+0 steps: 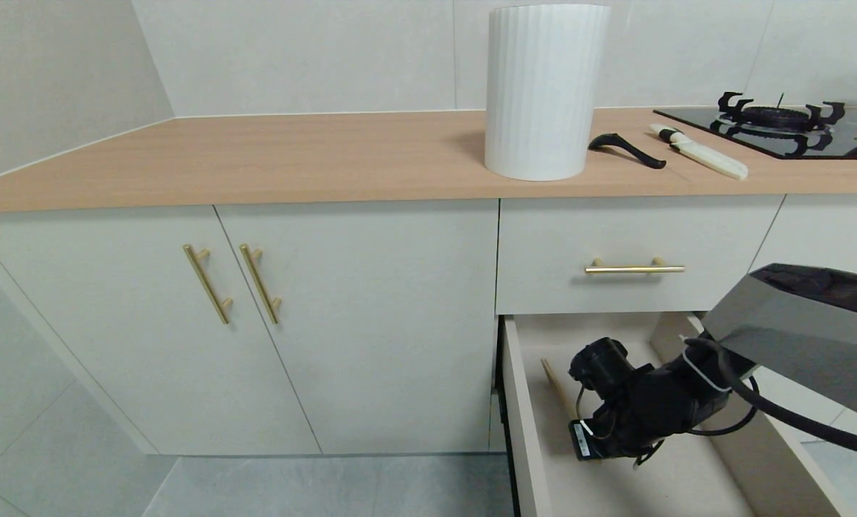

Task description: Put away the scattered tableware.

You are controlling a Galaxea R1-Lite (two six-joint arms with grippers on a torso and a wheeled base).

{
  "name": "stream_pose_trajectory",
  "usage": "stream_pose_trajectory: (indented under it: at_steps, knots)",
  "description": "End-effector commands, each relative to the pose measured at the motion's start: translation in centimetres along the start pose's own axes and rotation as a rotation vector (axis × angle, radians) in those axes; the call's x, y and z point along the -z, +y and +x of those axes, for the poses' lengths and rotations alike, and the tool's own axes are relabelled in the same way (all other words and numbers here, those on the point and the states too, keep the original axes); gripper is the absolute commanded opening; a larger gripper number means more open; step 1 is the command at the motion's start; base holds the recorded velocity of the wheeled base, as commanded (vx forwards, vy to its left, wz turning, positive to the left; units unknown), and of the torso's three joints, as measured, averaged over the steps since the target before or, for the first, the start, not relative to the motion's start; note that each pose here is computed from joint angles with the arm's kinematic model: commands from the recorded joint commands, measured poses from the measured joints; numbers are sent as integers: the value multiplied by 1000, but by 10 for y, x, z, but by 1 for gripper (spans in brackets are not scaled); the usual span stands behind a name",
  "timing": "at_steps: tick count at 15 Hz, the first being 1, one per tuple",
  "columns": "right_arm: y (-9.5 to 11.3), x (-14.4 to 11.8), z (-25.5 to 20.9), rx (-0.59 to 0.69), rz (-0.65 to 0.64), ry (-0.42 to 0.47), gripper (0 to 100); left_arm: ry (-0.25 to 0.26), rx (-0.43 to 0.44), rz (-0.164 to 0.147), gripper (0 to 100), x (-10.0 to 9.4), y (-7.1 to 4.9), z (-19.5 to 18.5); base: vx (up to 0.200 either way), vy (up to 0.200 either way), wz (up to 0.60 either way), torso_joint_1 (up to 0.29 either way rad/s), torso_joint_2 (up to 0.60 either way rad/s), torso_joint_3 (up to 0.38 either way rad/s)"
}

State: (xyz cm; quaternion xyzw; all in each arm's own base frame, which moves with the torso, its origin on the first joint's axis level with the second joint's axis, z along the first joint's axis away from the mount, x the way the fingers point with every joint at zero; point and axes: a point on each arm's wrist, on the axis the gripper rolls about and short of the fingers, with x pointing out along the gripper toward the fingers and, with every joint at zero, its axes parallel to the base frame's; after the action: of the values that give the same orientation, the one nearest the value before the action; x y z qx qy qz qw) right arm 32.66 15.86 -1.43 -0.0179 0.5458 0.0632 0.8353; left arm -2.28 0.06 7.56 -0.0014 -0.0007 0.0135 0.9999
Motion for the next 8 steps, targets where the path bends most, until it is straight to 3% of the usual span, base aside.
stream_pose_trajectory:
  at_steps: [1,7,8]
  knots:
    - [0,5,10,11,-5,30,0,3,-1,0,100,0,0,0,0,0,0,0,0,0]
    - [0,5,10,17,-5,25,0,1,-1,0,100,0,0,0,0,0,0,0,0,0]
    - [0,5,10,17,-5,25,100,1,-1,0,100,0,0,0,0,0,0,0,0,0]
